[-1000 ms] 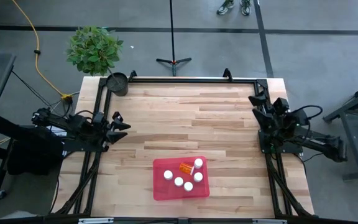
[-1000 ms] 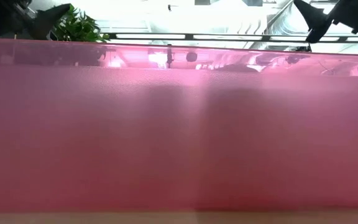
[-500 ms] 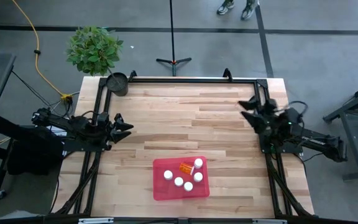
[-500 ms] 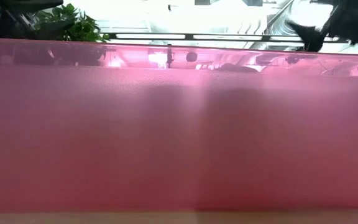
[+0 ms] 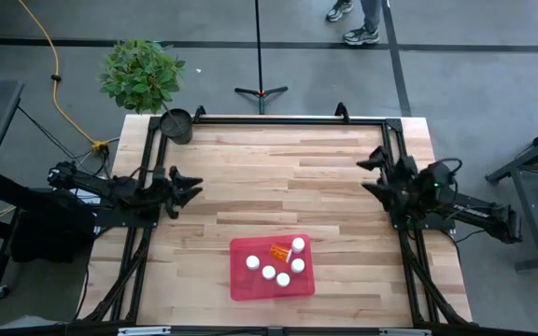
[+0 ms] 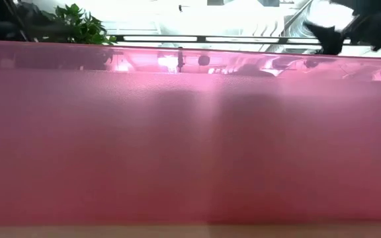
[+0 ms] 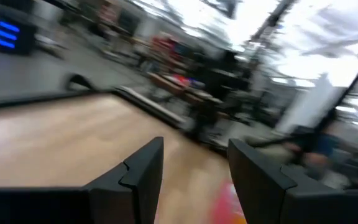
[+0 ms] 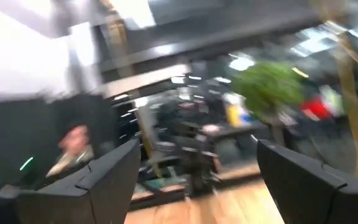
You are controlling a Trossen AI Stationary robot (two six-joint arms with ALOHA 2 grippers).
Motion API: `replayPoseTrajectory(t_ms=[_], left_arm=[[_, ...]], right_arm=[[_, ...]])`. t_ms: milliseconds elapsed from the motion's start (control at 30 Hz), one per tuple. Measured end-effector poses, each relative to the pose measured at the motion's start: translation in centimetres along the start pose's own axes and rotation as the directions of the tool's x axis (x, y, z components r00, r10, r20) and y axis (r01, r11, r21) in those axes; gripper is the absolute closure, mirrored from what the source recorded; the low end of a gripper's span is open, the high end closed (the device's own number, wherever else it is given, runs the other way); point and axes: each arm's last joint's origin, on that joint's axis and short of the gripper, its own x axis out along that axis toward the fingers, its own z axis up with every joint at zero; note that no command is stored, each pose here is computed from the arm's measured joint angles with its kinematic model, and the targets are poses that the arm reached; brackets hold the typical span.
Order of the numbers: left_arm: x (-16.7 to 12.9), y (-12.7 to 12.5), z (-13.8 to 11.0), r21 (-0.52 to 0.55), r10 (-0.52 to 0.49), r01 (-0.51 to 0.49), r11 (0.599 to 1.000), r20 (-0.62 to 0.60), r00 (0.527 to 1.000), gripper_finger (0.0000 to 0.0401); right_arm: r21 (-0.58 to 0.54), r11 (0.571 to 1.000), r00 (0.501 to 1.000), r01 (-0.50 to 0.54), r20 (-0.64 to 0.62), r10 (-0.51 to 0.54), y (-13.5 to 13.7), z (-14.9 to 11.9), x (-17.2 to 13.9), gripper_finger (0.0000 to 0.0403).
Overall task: Pick and place pill bottles into a basket
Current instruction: Return to Home Position
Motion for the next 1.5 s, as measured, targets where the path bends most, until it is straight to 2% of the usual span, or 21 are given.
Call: replayPoseTrajectory(t_ms=[67, 133, 200, 367, 567, 800, 967, 1067, 1200, 1500], left_arm=[[0.0, 0.3, 0.0, 0.038, 0.090, -0.091, 0.995, 0.030, 0.996, 0.0190], [0.0, 0.5, 0.0, 0.059, 0.163, -0.167, 0.984, 0.057, 0.985, 0.0190], [-0.1, 0.7, 0.0, 0.067, 0.191, -0.195, 0.978, 0.063, 0.980, 0.0190], [0.0, 0.6, -0.1, 0.076, 0.182, -0.185, 0.980, 0.050, 0.982, 0.0190], [0.0, 0.7, -0.1, 0.105, 0.200, -0.205, 0.973, 0.061, 0.978, 0.0190], [0.0, 0.7, -0.1, 0.106, 0.206, -0.211, 0.972, 0.062, 0.977, 0.0190], [0.4, 1.1, -0.2, 0.098, 0.249, -0.255, 0.962, 0.063, 0.966, 0.0190], [0.9, 1.3, -0.1, 0.084, 0.242, -0.246, 0.966, 0.055, 0.969, 0.0190], [1.7, 1.4, 0.2, 0.093, 0.172, -0.175, 0.980, 0.046, 0.984, 0.0190], [3.7, 1.7, 0.1, 0.112, 0.155, -0.160, 0.981, 0.045, 0.987, 0.0190]], right_arm=[[-0.060, 0.993, 0.995, -0.100, -0.024, 0.099, 0.3, 0.0, 0.0, 0.0091], [-0.050, 0.988, 0.988, -0.148, -0.057, 0.145, 0.3, -0.5, -0.1, 0.0091], [-0.014, 0.987, 0.985, -0.159, -0.072, 0.158, 0.1, -1.5, -0.4, 0.0091], [-0.013, 0.985, 0.982, -0.171, -0.084, 0.169, 0.0, -1.5, -0.4, 0.0091], [-0.059, 0.957, 0.955, -0.283, -0.112, 0.275, 0.0, -1.1, -0.7, 0.0091], [-0.124, 0.967, 0.971, -0.222, -0.122, 0.207, -0.8, -1.0, -0.9, 0.0091], [-0.105, 0.967, 0.968, -0.232, -0.118, 0.219, -0.9, -0.7, -1.1, 0.0091], [-0.087, 0.953, 0.954, -0.291, -0.100, 0.282, -0.4, -0.4, -1.0, 0.0091], [-0.112, 0.915, 0.922, -0.387, -0.059, 0.383, 0.7, -0.1, -0.8, 0.0091], [-0.084, 0.880, 0.884, -0.467, -0.072, 0.462, 2.5, -1.5, -0.3, 0.0091]])
